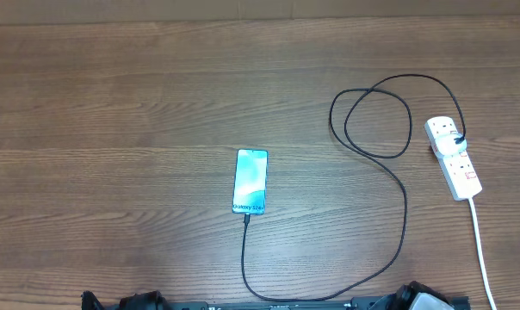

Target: Plug charger to phone and switch on socket

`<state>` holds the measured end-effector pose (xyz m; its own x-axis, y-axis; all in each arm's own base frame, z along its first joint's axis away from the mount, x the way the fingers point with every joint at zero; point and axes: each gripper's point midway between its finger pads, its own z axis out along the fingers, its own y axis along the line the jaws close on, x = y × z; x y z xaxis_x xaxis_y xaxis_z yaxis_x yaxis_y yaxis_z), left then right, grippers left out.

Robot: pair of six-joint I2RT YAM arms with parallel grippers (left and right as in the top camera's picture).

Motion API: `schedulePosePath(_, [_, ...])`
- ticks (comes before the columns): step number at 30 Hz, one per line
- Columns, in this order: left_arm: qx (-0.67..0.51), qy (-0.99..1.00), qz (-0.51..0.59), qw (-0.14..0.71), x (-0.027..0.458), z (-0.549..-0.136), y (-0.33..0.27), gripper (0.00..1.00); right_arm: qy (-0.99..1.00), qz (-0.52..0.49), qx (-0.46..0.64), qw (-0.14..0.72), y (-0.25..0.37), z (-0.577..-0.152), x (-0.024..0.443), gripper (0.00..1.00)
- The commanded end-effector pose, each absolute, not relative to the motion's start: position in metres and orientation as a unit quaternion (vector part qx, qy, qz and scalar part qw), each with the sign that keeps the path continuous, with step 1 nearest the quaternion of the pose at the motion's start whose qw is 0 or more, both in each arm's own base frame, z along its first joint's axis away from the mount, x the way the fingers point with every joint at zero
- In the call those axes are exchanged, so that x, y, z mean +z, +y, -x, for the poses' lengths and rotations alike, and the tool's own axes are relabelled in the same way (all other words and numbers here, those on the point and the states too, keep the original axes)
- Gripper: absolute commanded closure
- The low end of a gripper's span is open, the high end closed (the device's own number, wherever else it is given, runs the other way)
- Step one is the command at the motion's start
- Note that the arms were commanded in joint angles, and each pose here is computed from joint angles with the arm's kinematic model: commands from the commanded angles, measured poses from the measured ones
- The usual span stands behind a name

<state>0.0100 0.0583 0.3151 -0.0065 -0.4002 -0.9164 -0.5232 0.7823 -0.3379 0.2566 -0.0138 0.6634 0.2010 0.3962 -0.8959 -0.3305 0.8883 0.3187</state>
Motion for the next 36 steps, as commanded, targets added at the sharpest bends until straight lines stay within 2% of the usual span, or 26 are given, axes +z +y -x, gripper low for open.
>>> schedulePosePath(1, [0.047,0.698,0.334,0.632,0.316,-0.005,0.059,0.0,0.586,-0.022,0.254,0.769,-0.008,-0.258,0.663,0.96])
schedulePosePath(6, [0.047,0.698,0.334,0.632,0.316,-0.005,0.059,0.0,0.549,0.027,0.27,0.791,0.022,-0.234,0.686,0.96])
schedulePosePath(9, [0.049,0.702,0.334,0.627,0.313,-0.005,0.059,0.0,0.532,0.062,0.279,0.797,0.045,-0.214,0.694,0.89])
schedulePosePath(15, [0.052,0.708,0.336,0.619,0.308,-0.003,0.059,0.0,0.485,0.099,0.225,0.839,0.06,-0.167,0.709,0.82])
schedulePosePath(20, [0.058,0.725,0.337,0.598,0.296,0.0,0.058,0.0,0.51,0.08,0.172,0.839,0.054,-0.14,0.69,0.81])
schedulePosePath(30, [0.06,0.736,0.341,0.582,0.286,0.003,0.058,0.0,0.483,-0.01,0.102,0.869,0.024,-0.046,0.652,0.82])
schedulePosePath(36, [0.06,0.736,0.341,0.582,0.286,0.003,0.058,0.0,0.486,-0.012,0.101,0.868,0.024,-0.034,0.626,0.81])
